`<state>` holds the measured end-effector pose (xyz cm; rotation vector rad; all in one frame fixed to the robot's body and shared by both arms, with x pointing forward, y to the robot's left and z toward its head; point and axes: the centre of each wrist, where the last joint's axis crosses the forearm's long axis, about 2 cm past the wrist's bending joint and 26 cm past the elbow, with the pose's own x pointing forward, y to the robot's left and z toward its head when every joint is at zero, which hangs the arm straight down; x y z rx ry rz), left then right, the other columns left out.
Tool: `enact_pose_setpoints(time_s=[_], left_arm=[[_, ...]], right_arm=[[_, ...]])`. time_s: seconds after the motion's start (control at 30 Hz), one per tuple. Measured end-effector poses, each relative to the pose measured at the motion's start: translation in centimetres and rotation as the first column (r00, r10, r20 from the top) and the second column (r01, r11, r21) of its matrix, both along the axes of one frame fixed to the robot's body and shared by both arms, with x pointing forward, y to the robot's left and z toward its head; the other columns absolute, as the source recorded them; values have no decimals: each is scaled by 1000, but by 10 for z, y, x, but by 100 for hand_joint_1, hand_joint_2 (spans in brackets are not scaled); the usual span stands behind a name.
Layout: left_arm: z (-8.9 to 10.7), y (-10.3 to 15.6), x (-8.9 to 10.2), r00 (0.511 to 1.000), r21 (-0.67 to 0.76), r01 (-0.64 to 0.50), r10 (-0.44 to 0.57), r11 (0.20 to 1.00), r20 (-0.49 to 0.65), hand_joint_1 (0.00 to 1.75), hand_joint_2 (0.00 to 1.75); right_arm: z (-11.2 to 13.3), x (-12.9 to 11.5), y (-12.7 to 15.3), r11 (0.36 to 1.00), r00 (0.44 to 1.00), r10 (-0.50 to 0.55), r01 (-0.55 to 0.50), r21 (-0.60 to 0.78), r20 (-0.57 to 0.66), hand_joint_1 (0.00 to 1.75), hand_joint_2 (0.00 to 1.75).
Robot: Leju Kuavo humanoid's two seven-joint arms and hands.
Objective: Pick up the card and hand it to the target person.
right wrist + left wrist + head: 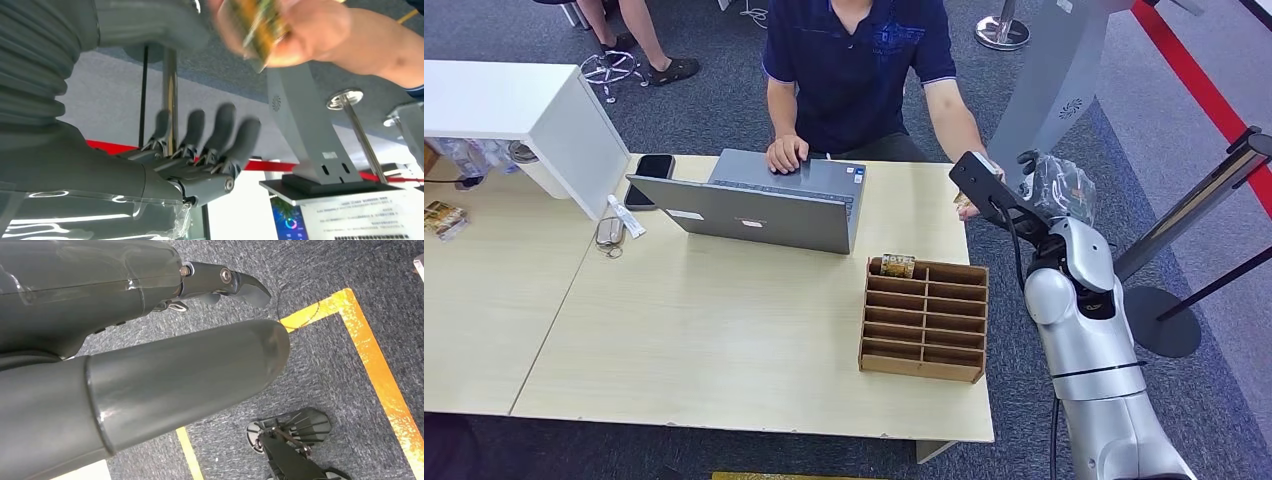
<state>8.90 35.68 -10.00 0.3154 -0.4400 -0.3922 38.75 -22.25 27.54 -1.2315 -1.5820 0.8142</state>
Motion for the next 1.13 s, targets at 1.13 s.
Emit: enact_pose_setpoints(time_s=[1.13], left_arm=[[0, 2, -1, 999, 14, -37, 37, 999, -11, 0, 0]], right_arm=[[-70, -90, 10, 677, 956, 263, -278, 681, 129, 0, 175]])
